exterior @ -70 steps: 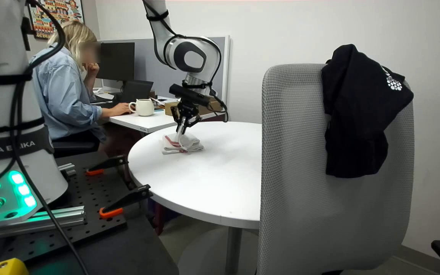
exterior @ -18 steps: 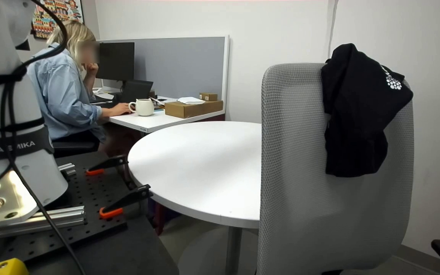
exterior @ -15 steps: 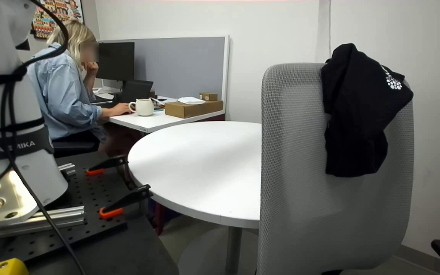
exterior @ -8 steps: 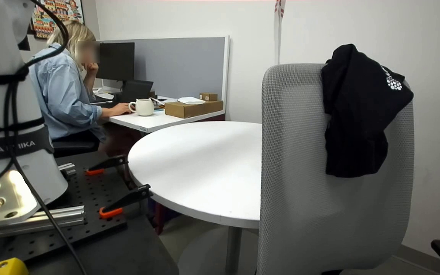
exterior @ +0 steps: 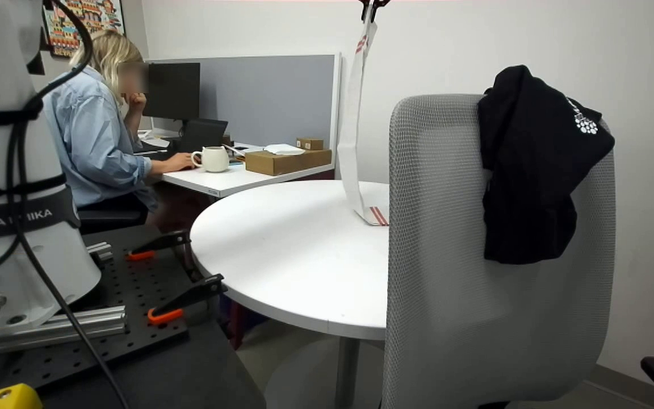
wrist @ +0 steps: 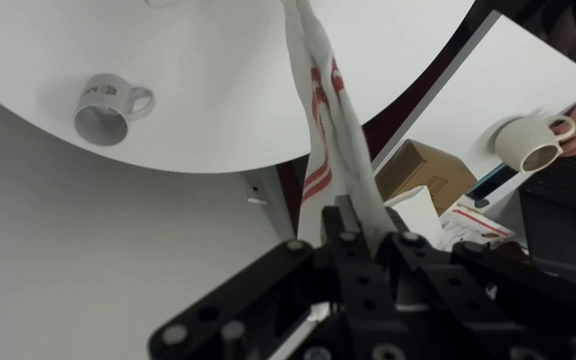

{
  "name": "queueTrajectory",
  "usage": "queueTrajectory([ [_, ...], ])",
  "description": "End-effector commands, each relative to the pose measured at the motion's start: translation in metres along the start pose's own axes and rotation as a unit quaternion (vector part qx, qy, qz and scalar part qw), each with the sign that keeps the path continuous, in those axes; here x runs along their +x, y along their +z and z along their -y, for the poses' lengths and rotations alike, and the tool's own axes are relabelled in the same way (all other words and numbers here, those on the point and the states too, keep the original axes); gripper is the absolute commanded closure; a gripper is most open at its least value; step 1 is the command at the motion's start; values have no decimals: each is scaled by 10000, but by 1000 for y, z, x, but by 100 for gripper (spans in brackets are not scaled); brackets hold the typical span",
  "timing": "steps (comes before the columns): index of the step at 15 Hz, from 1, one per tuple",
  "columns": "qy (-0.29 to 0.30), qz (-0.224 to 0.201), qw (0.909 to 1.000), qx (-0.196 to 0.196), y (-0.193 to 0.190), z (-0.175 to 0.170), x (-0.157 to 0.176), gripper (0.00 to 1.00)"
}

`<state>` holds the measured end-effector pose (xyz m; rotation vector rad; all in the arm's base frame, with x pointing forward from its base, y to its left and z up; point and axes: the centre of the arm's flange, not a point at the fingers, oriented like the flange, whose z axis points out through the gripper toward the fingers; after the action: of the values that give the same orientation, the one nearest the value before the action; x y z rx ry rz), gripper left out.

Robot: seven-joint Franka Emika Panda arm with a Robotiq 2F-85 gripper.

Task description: Spread out the towel on the table

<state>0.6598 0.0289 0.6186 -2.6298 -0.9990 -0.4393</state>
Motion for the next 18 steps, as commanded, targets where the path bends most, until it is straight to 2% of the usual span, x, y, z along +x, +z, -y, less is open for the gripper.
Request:
queueTrajectory([
  [1,-199,254,9995,-33,63,27,-56,98],
  [4,-509,543,9972,-27,111,30,-79,98],
  [9,-931,1079,9882,559,172,67,-131,98],
  [14,-1178,1471,9757,1114,199,123,-187,98],
  [18,-1342,1660,9669,1401,207,160,-222,98],
])
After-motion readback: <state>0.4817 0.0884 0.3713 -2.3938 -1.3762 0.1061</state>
